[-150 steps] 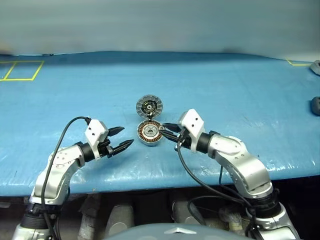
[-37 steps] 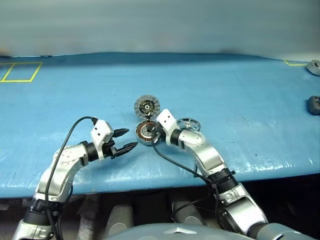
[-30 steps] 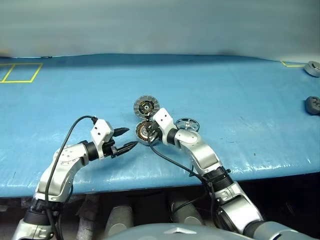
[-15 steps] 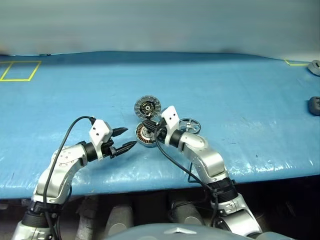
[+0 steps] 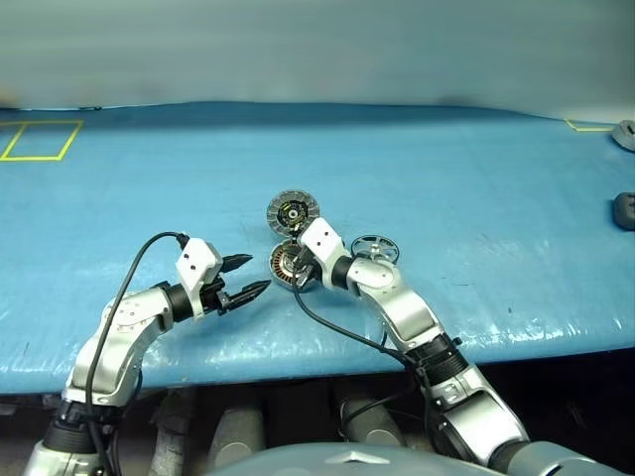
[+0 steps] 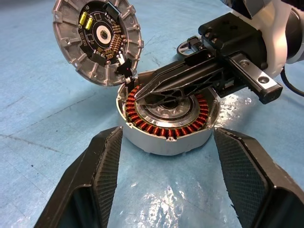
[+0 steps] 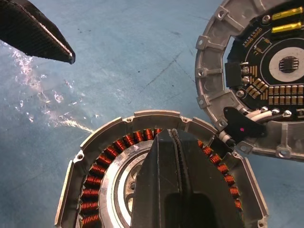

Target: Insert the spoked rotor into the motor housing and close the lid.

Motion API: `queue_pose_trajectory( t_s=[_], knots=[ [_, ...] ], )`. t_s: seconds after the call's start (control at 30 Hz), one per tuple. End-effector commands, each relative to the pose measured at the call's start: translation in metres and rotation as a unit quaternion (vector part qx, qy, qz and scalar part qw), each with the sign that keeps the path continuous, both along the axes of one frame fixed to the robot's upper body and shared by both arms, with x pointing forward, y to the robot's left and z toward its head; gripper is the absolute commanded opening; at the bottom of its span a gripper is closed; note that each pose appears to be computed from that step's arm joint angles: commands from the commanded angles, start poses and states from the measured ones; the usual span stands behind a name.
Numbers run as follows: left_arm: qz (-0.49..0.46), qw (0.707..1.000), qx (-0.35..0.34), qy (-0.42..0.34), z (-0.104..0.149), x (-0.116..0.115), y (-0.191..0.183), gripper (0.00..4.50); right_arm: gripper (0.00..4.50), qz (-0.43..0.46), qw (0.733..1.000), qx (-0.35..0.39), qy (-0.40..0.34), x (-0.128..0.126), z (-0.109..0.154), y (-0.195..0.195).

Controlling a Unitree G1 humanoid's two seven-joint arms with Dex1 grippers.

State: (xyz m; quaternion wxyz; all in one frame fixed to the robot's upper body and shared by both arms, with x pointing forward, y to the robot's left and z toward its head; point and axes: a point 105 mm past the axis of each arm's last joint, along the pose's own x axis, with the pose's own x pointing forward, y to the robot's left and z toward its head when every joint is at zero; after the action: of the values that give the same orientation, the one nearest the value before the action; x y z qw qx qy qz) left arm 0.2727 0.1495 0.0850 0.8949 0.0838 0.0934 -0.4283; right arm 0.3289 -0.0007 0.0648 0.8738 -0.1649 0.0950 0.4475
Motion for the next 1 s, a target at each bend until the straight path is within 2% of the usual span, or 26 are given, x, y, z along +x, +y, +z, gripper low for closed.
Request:
queue_pose_trajectory(
  t_s=[0.03,0.1,0.2,0.37,0.5,0.67,0.8,1.0],
  knots=[
    [-0.004,1.0,-0.007,-0.03,0.015,-0.002,-0.002,3.31,0.02,0.001,0.997,-0.062,0.038,-0.006,-0.034,-0.005],
    [-0.003,1.0,-0.007,-0.03,0.015,-0.003,-0.002,3.31,0.02,0.004,0.997,-0.061,0.046,-0.007,-0.036,-0.004],
    [0.0,0.999,-0.006,-0.031,0.016,-0.003,-0.001,3.31,0.02,-0.002,0.997,-0.004,0.079,-0.009,-0.028,0.001],
    [0.003,0.999,-0.005,-0.034,0.016,-0.003,-0.001,3.31,0.02,-0.006,0.987,0.141,0.08,-0.003,0.011,0.004],
    [0.003,0.999,-0.007,-0.035,0.017,-0.002,-0.002,3.31,0.02,-0.003,0.976,0.206,0.066,-0.002,0.036,0.002],
    [0.002,0.999,-0.008,-0.035,0.017,-0.001,-0.003,3.31,0.02,0.001,0.984,0.174,0.045,-0.002,0.034,0.002],
    [0.0,0.999,-0.007,-0.035,0.017,0.0,-0.003,3.31,0.02,0.011,0.994,0.104,0.022,-0.004,0.02,0.003],
    [0.0,0.999,-0.007,-0.035,0.016,0.0,-0.004,3.31,0.02,-0.005,0.997,0.073,0.007,0.001,0.013,-0.003]
  ],
)
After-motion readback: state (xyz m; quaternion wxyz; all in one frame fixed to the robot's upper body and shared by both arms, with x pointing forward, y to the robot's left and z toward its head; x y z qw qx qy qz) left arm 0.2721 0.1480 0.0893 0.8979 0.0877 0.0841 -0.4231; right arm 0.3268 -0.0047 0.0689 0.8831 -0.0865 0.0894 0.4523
